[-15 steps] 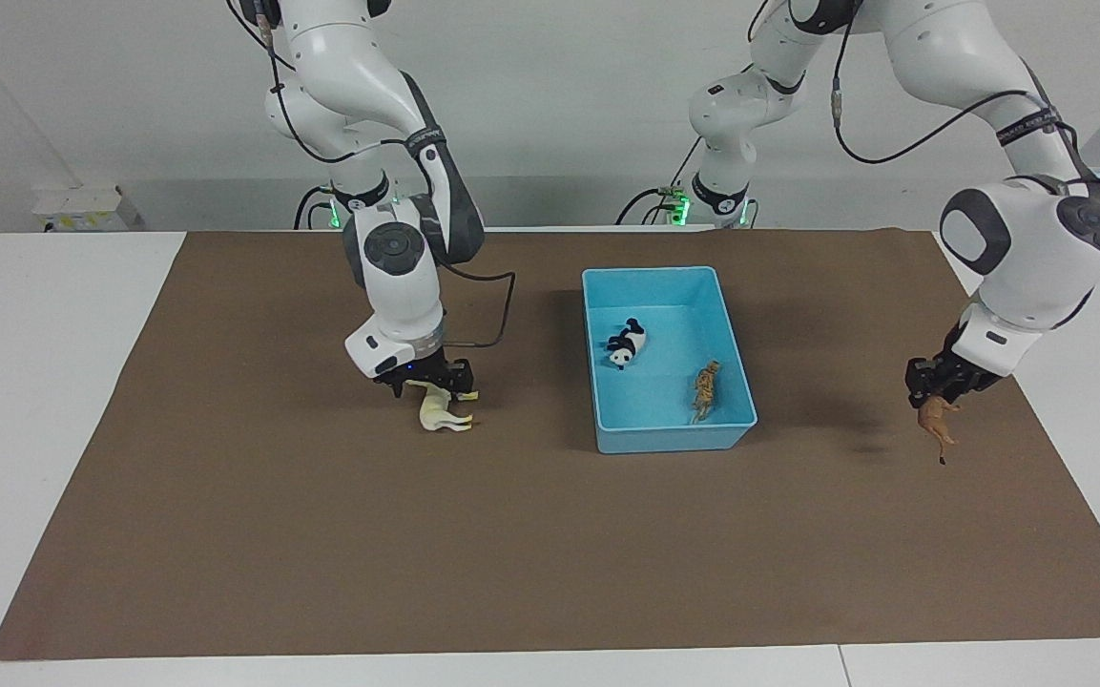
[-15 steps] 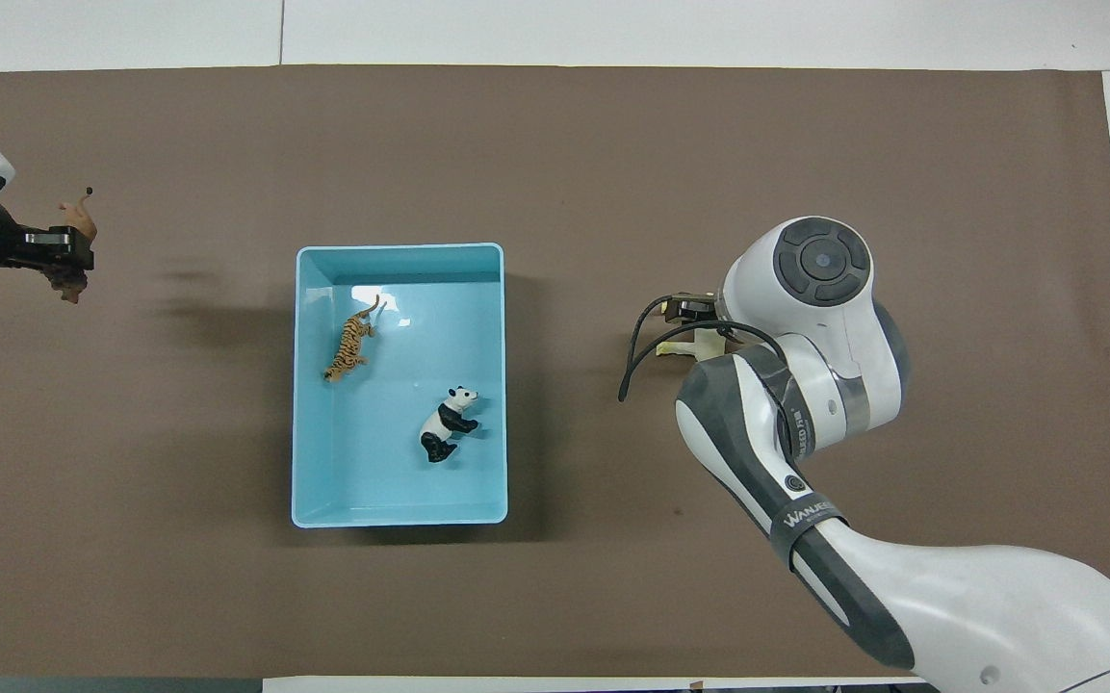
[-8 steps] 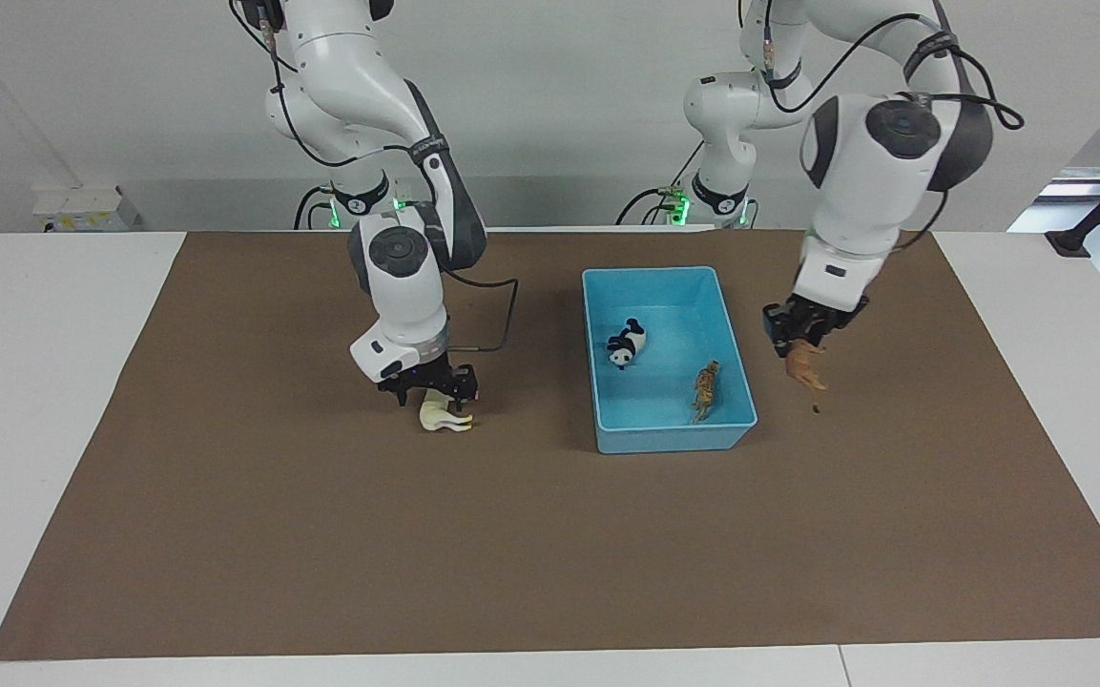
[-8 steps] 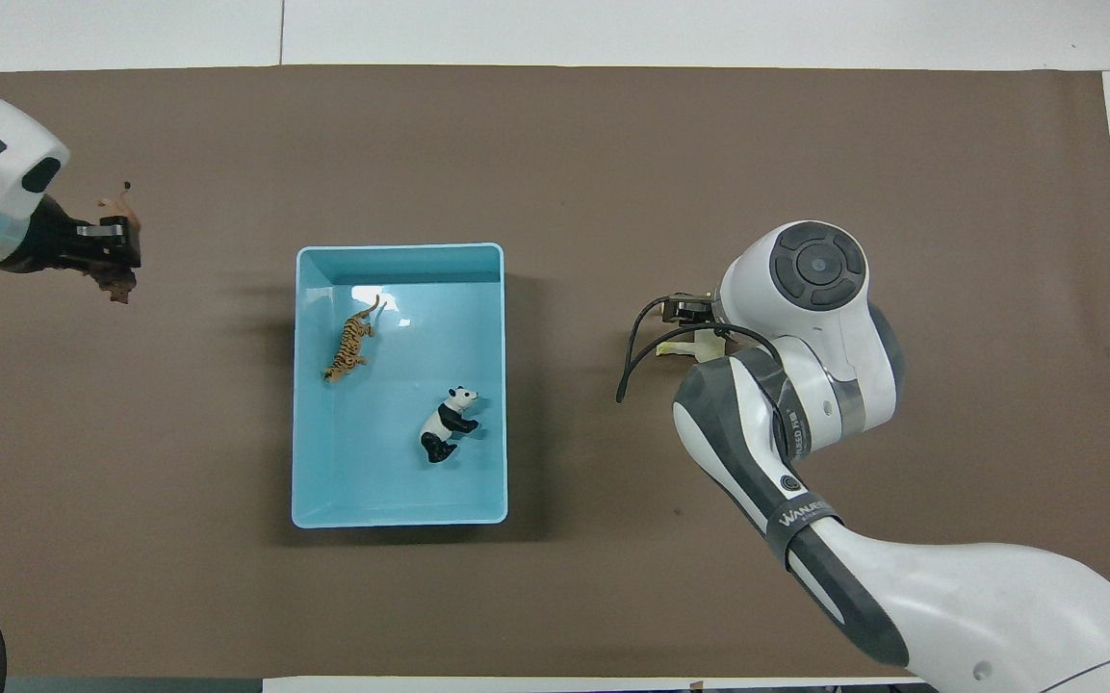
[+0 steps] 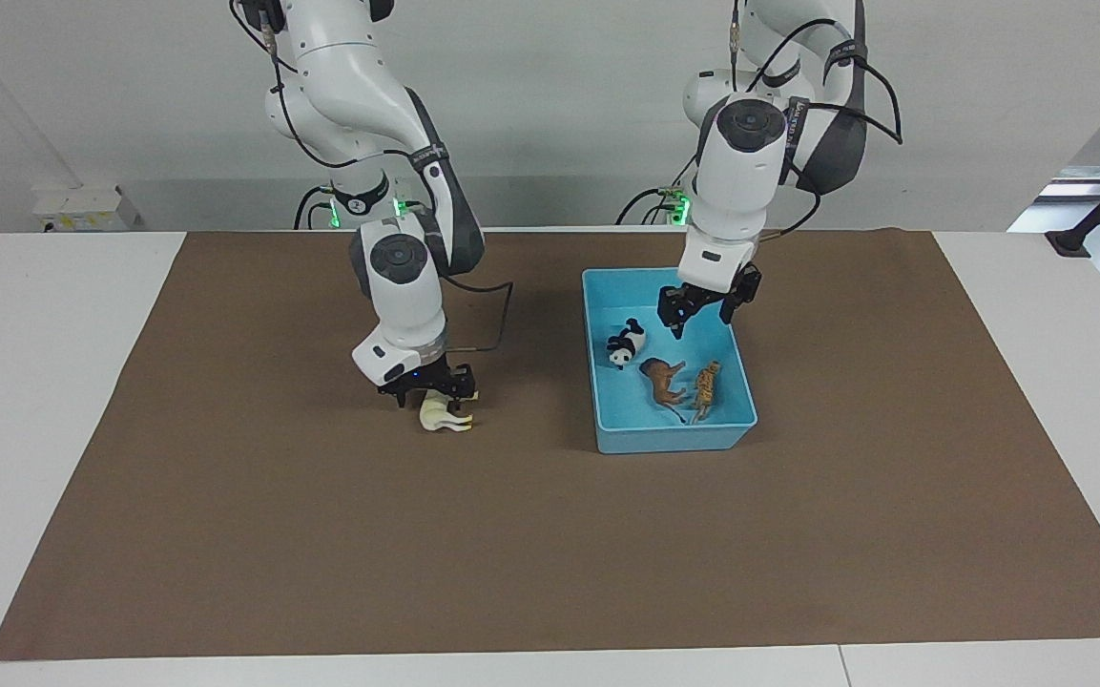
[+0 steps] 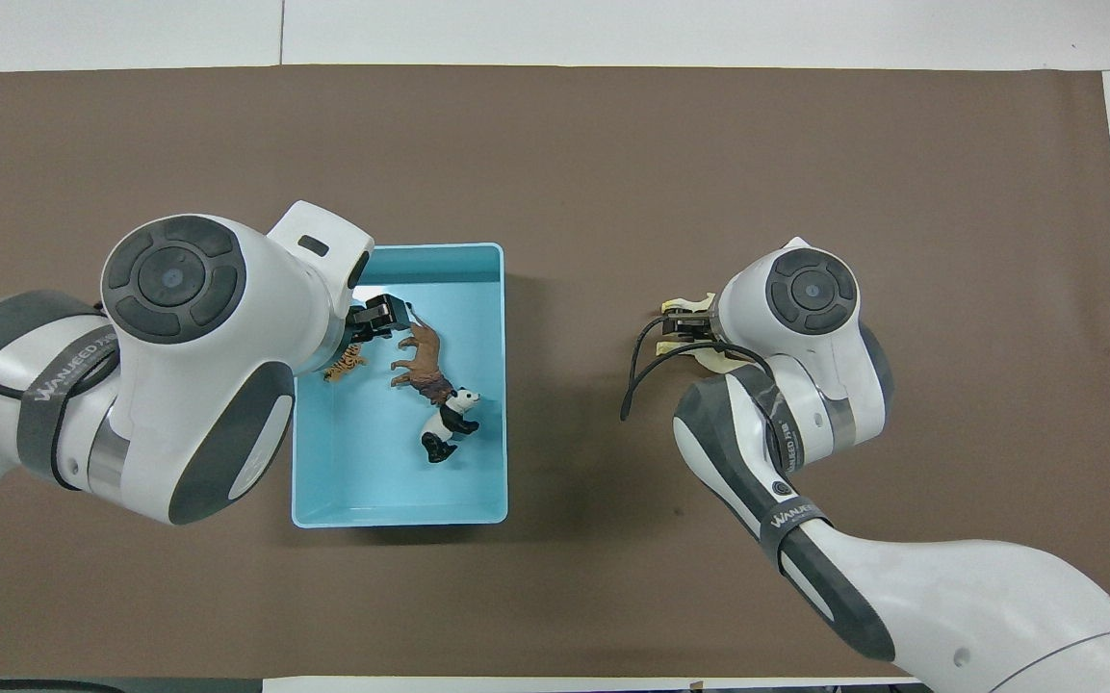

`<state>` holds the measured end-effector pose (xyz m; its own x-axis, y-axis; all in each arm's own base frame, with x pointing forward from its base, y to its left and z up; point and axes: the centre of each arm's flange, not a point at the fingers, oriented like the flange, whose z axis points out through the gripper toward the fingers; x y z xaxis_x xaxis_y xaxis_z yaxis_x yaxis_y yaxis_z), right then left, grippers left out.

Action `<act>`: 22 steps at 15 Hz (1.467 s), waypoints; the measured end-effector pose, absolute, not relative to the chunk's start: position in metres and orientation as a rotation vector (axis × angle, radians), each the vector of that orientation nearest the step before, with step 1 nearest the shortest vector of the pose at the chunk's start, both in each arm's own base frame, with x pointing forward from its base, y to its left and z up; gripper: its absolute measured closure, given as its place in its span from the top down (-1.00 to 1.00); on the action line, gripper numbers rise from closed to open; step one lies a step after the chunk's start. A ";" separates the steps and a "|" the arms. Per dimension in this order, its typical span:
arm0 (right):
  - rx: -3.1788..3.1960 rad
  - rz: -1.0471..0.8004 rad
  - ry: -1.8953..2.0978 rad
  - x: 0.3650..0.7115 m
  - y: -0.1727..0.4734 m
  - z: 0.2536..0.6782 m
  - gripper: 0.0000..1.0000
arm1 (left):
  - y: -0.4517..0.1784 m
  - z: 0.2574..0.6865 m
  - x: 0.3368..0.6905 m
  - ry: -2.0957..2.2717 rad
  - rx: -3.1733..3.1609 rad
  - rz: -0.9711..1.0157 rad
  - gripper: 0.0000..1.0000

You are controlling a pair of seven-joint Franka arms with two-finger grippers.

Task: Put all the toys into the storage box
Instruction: 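Release the brown horse into the box with the left gripper, then place the cream llama into the box with the right gripper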

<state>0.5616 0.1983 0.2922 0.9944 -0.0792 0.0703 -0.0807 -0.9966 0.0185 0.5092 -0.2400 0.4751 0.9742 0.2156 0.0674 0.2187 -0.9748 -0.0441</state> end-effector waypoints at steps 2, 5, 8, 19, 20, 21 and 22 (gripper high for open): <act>3.124 0.151 -0.125 0.559 0.197 0.286 0.71 | -0.231 0.478 0.515 -0.359 -3.073 -0.114 1.00; 3.134 0.195 -0.147 0.557 0.195 0.286 0.01 | -0.181 0.479 0.536 -0.304 -3.078 -0.128 1.00; 3.113 0.096 -0.188 0.561 0.197 0.298 -0.15 | -0.097 0.483 0.561 -0.185 -3.080 -0.165 1.00; 3.626 0.398 -0.943 0.616 0.370 0.537 -0.15 | -0.002 0.562 0.558 0.050 -3.065 -0.129 1.00; 3.647 0.404 -0.973 0.607 0.395 0.521 -0.15 | -0.008 0.575 0.549 0.028 -3.083 -0.134 1.00; 3.661 0.388 -0.989 0.597 0.417 0.510 -0.15 | -0.013 0.585 0.541 -0.001 -3.096 -0.134 1.00; 3.668 0.381 -0.999 0.586 0.438 0.500 -0.15 | -0.015 0.592 0.533 -0.023 -3.103 -0.119 1.00</act>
<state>0.5862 0.4377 0.4997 0.8609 -0.5088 0.0061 -0.3835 -0.6567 -0.6494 0.5334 -0.0149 0.5925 0.9970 0.0134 0.0768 0.0162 -0.9992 -0.0358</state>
